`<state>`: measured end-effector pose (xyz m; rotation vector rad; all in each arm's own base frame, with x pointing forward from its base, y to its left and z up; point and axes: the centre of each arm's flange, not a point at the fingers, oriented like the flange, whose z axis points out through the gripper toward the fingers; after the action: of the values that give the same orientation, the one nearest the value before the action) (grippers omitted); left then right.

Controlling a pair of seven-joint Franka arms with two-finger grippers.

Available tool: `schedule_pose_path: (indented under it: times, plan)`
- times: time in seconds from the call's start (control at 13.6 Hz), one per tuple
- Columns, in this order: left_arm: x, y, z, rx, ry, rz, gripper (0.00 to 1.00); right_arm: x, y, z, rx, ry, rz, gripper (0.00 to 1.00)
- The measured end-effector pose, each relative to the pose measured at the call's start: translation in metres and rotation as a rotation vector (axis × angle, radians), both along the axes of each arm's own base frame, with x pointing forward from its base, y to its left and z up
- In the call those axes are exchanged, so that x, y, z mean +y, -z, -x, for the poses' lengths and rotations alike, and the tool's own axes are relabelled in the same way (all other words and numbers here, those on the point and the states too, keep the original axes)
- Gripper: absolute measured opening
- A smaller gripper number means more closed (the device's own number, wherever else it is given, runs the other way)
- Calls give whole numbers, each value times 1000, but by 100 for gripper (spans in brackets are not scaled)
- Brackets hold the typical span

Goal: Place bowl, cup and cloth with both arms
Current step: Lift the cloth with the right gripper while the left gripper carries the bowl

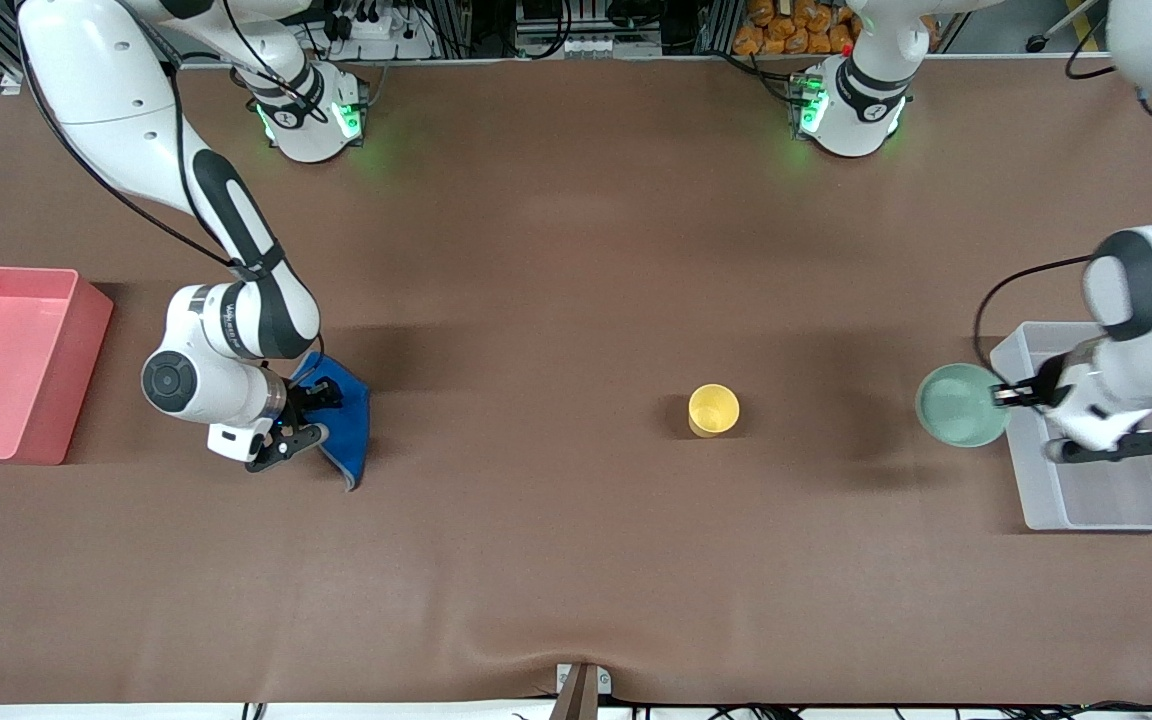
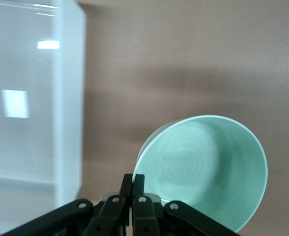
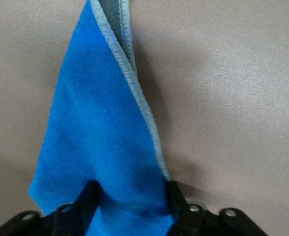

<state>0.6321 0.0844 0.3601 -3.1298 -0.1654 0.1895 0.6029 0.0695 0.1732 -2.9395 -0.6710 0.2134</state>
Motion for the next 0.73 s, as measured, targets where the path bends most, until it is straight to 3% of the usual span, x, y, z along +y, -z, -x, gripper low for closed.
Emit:
schedule_pose_path:
  times: [0.37,0.73]
  plan:
    - [104,-28,24,-2,45,24,3,2,-4,0,14,5,-9,11]
    - [196,1,44,-49,67,-3,3,3,-22,-4,42,-1,-16,11]
